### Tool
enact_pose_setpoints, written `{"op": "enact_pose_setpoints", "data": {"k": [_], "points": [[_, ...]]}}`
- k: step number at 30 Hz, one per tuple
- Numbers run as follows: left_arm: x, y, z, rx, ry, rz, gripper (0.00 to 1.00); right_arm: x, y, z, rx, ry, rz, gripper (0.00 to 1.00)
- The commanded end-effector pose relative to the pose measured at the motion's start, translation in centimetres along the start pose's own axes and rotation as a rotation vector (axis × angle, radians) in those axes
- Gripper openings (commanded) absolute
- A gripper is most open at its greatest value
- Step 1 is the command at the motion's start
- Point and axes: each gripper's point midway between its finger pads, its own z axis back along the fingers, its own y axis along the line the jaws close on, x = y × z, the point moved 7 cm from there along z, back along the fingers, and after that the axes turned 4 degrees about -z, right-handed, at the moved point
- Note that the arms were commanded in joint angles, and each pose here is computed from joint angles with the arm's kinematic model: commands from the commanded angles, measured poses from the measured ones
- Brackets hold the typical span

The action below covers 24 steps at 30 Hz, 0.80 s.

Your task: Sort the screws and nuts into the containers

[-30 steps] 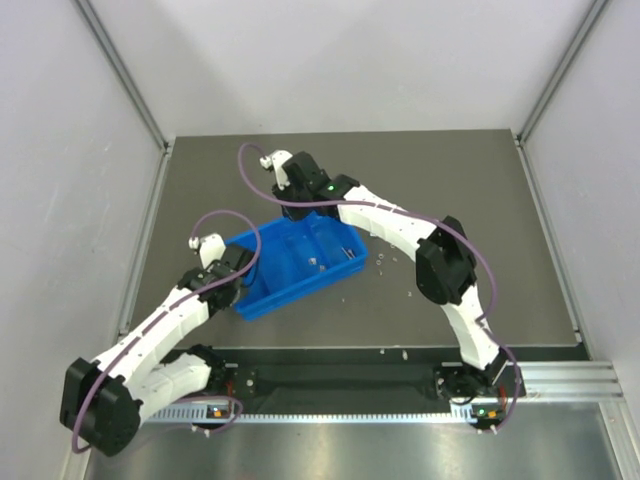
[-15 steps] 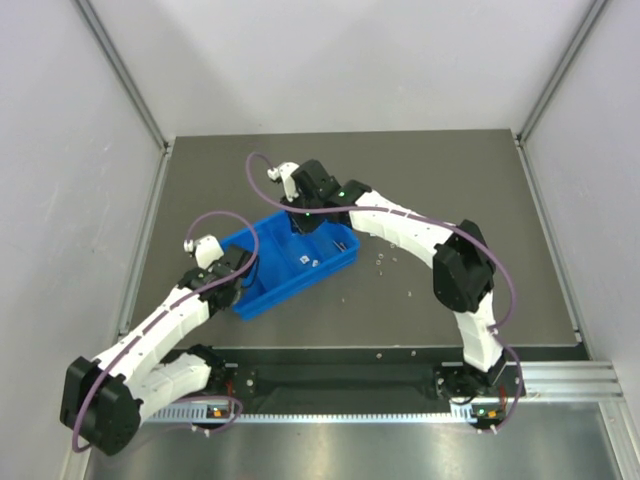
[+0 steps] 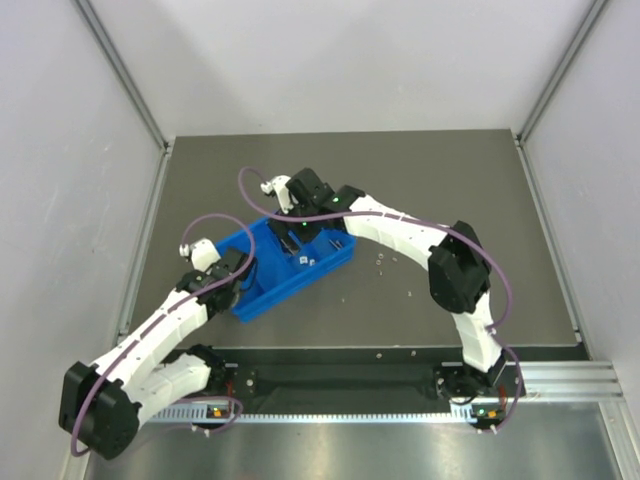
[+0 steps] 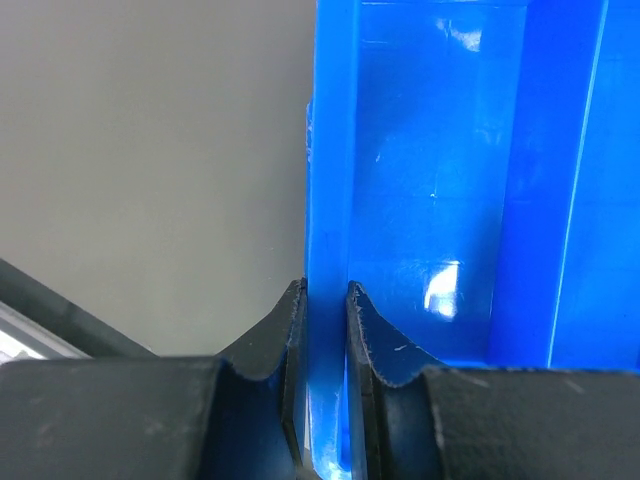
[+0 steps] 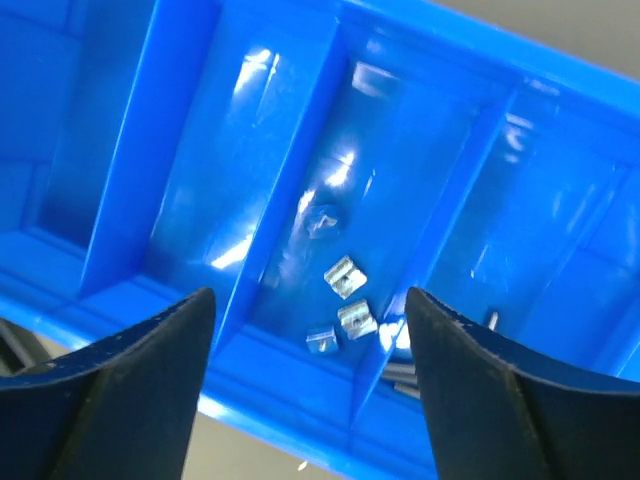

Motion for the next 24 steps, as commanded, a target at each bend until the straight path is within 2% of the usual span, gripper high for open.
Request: {"op": "enact_pose_setpoints", "data": {"k": [1,5,8,11,15,24], "points": [[1.5,-0.1,0.2,0.015,-0.098,0.132,0.09,4.9,-1.2,5.7,-0.023,-0.166,-0.056,0.77],[1.9,0.4,0.2,0.079,-0.134,0.226,0.11,6.2,-6.9,10.2,-0.123,-0.257,-0.297,0.78],[2.4,1.2,0.3,0.162,-0.155,0.266,0.12,4.1,-11.3,12.2,-0.272,-0.251,-0.382,0.77],[2.8,1.5,0.2,0.216,-0.165,0.292,0.12,0.4,-14.5,12.5,-0.431,-0.175,-0.446,0.74],[3.1,1.0,-0.8,0.247,-0.147,0.332,0.12,-4.2,-16.5,10.2,-0.519,-0.042,-0.532,0.7],[4.4,-1.0,-2.0,0.216,-0.121,0.378,0.09,-8.6,-16.9,5.3,-0.544,0.103,-0.633,0.61]]}}
